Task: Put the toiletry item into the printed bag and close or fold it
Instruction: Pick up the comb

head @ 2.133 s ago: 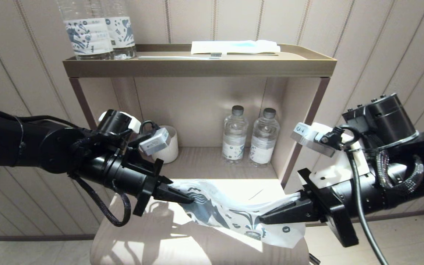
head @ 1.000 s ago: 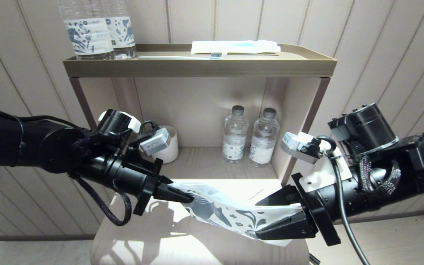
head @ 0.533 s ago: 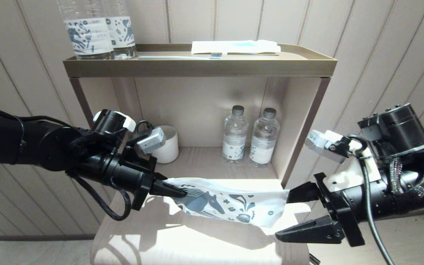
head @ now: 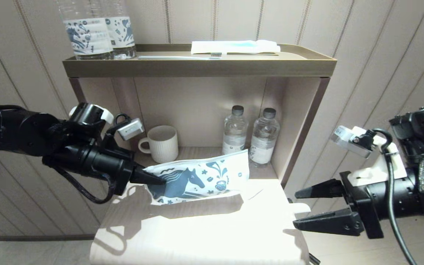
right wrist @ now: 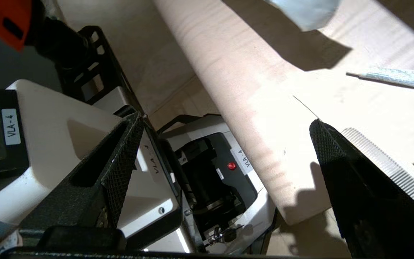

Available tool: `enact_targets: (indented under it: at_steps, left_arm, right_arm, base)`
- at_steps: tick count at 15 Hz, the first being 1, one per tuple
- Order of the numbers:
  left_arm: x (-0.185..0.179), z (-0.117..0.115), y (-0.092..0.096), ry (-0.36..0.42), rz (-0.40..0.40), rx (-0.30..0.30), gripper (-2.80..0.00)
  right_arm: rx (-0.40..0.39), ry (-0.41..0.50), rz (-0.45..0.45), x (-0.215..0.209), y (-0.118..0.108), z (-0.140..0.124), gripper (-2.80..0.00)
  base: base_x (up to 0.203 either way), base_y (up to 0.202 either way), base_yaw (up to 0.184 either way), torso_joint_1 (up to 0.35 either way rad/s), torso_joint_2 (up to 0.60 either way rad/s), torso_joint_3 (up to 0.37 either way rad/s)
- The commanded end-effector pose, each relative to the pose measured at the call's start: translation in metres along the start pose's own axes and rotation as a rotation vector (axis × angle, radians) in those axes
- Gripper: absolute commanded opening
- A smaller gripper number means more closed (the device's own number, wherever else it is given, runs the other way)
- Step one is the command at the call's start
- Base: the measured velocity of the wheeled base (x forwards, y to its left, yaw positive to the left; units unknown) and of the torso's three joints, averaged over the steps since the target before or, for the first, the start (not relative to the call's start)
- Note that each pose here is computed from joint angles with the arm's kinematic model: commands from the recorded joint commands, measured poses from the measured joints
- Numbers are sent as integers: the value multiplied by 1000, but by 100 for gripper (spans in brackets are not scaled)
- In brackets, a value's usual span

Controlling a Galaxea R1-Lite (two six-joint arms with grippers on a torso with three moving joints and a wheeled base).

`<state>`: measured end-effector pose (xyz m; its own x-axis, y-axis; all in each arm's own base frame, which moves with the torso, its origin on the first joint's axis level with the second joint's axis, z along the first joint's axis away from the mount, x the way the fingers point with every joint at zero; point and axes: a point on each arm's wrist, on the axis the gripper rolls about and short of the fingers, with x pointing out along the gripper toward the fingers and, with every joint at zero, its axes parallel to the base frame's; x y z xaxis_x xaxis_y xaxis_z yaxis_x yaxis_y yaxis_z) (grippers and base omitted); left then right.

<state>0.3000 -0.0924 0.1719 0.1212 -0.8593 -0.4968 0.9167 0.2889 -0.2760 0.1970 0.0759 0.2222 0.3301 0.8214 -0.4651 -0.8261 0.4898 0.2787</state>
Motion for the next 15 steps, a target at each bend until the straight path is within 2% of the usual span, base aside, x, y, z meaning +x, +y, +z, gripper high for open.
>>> enact_targets:
  at_steps: [1, 2, 3, 6, 8, 11, 12, 15]
  left_arm:
    - [-15, -5, -8, -13, 25, -20, -280]
    - [-21, -12, -12, -13, 38, -47, -280]
    - [-27, -17, -15, -15, 48, -63, -280]
    - [-36, -25, -22, -20, 67, -101, -280]
    - [-41, -22, -29, -37, 76, -145, -280]
    - [-44, -19, -35, -47, 79, -139, -280]
    - [-45, -18, -36, -49, 80, -136, -280]
    - [-48, -14, -38, -59, 88, -118, -280]
  right_arm:
    - [15, 2, -32, -3, 1, -2, 0]
    - [42, 16, -73, -2, 1, -4, 0]
    - [53, 28, -103, 0, 1, -5, -280]
    - [91, 52, -136, 5, 4, -3, -280]
    - [115, 88, -176, 8, 8, -3, -280]
    - [170, 98, -227, 15, 15, 1, -280]
    - [186, 111, -262, 20, 14, 2, -280]
    - [225, 127, -284, 30, 9, 6, -280]
  base:
    - [0, 0, 0, 0, 0, 0]
    - [0, 0, 0, 0, 0, 0]
    - [0, 0, 0, 0, 0, 0]
    - [0, 0, 0, 0, 0, 0]
    - [0, 0, 0, 0, 0, 0]
    - [0, 0, 0, 0, 0, 0]
    - [0, 0, 0, 0, 0, 0]
    - [0, 0, 0, 0, 0, 0]
